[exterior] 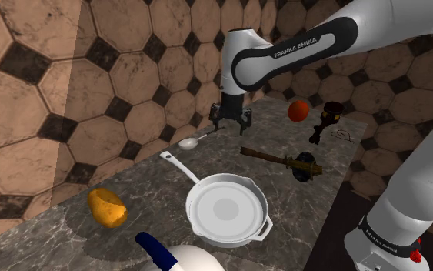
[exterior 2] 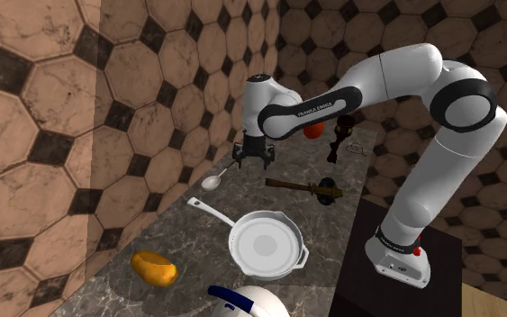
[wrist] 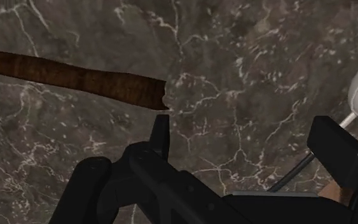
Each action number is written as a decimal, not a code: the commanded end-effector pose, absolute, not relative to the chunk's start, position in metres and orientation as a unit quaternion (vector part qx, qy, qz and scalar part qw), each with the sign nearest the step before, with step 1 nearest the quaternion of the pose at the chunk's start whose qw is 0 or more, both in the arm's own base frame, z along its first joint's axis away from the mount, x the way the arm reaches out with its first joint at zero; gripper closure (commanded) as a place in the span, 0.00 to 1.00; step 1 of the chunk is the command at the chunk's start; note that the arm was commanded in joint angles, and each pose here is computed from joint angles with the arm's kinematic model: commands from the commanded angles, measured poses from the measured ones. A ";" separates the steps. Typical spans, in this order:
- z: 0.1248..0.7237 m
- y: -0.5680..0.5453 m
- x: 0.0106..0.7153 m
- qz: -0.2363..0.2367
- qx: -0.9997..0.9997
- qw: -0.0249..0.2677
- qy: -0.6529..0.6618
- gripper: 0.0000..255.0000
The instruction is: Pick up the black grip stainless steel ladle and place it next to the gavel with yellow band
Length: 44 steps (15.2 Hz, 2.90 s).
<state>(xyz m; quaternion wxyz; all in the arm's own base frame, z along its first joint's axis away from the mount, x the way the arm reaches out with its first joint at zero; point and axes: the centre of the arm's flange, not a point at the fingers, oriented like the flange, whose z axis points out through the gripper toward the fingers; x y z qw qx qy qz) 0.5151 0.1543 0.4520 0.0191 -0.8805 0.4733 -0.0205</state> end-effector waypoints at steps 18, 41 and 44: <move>0.368 0.155 0.649 -0.026 -0.742 0.048 0.668 0.00; 0.395 0.155 0.649 -0.026 -0.742 0.048 0.668 1.00; 0.411 0.155 0.649 -0.026 -0.742 0.048 0.668 1.00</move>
